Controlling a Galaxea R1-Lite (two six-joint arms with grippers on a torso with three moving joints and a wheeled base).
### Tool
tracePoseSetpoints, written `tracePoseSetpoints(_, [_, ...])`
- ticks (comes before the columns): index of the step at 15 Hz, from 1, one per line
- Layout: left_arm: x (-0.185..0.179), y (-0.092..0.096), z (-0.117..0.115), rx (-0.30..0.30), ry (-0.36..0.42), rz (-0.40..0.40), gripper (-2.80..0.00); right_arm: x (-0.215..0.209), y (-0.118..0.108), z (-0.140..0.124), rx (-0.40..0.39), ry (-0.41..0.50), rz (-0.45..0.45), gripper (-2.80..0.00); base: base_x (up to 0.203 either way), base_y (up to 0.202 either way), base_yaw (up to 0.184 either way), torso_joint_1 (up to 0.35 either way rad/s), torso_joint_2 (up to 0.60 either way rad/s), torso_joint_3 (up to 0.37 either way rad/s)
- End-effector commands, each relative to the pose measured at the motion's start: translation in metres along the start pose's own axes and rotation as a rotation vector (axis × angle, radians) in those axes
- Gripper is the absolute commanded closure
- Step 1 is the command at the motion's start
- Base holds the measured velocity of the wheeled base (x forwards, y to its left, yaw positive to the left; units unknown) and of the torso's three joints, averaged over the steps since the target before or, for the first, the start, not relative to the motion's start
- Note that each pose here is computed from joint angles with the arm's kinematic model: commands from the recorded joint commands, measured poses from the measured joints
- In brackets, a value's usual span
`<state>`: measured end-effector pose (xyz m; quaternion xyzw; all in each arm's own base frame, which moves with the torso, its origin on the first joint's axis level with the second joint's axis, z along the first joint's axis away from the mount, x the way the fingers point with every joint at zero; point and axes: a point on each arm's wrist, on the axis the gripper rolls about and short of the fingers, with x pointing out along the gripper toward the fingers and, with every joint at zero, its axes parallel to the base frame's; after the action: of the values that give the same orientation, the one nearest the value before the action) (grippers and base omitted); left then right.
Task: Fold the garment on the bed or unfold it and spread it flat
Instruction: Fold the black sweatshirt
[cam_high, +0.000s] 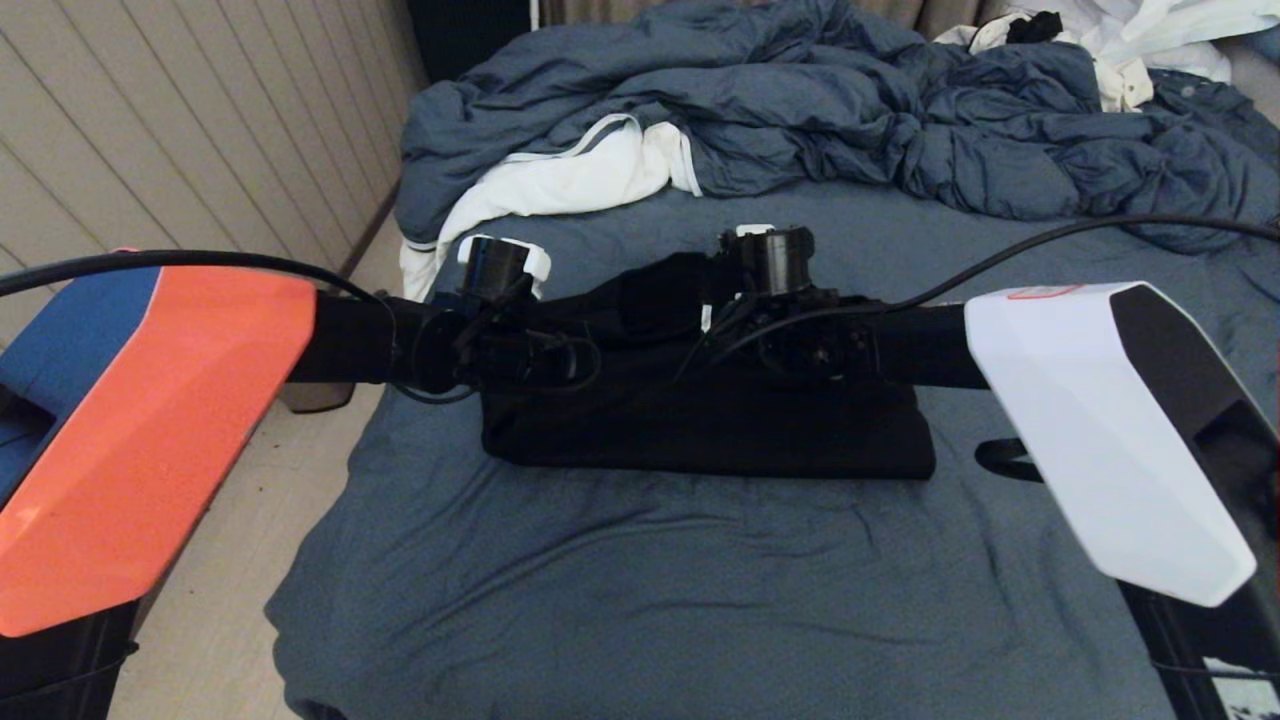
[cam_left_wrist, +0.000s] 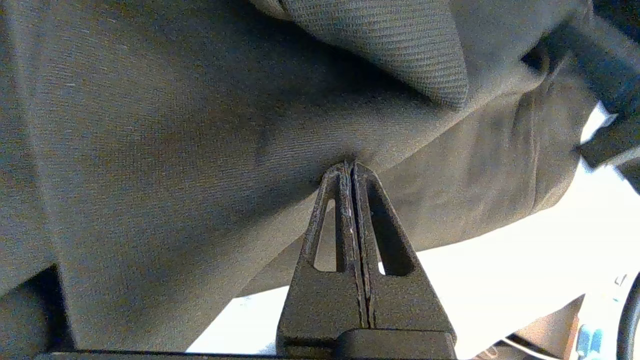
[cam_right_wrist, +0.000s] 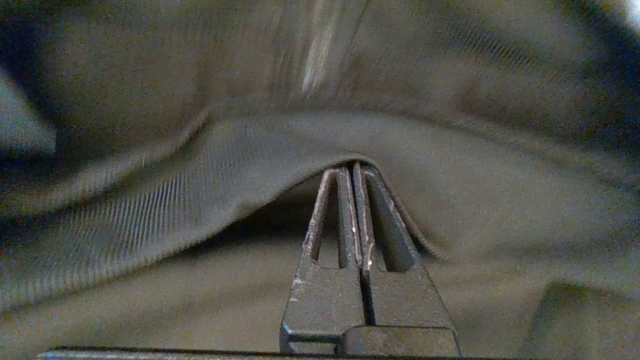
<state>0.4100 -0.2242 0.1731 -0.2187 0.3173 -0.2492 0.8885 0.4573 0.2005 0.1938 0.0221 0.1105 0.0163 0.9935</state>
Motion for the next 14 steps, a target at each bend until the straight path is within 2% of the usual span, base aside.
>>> tracePoseSetpoints(1, [0.001,0.001,-0.001,-0.005,0.000,0.000,0.00,0.005,0.001,0.000,0.002,-0.059,-0.030,0.00,0.000,0.000,0.000,0.000,0.00,0.000])
tracePoseSetpoints(3, [0.001,0.001,0.000,-0.006,-0.002,-0.001,0.00,0.007,0.000,0.004,0.000,-0.134,-0.099,0.00,0.000,0.000,0.000,0.000,0.00,0.000])
tracePoseSetpoints(6, [0.002,0.001,-0.001,-0.006,-0.002,-0.001,0.00,0.003,-0.009,0.024,0.011,-0.259,-0.184,0.00,0.000,0.000,0.000,0.000,0.00,0.000])
tracePoseSetpoints(9, [-0.002,-0.002,0.002,-0.004,-0.011,-0.006,0.00,-0.006,-0.021,0.043,0.034,-0.320,-0.250,0.00,0.000,0.000,0.000,0.000,0.00,0.000])
tracePoseSetpoints(11, [-0.019,-0.009,0.013,0.000,-0.046,-0.020,0.00,-0.026,-0.028,0.065,0.053,-0.353,-0.276,0.00,0.000,0.000,0.000,0.000,0.00,0.000])
tracePoseSetpoints(12, [-0.029,-0.010,0.019,0.001,-0.067,-0.025,0.00,-0.035,-0.037,0.076,0.055,-0.358,-0.292,0.00,0.000,0.000,0.000,0.000,0.00,0.000])
tracePoseSetpoints(14, [-0.055,-0.013,0.033,0.002,-0.110,-0.032,0.00,-0.047,-0.075,0.094,0.047,-0.333,-0.367,0.00,0.000,0.000,0.000,0.000,0.00,0.000])
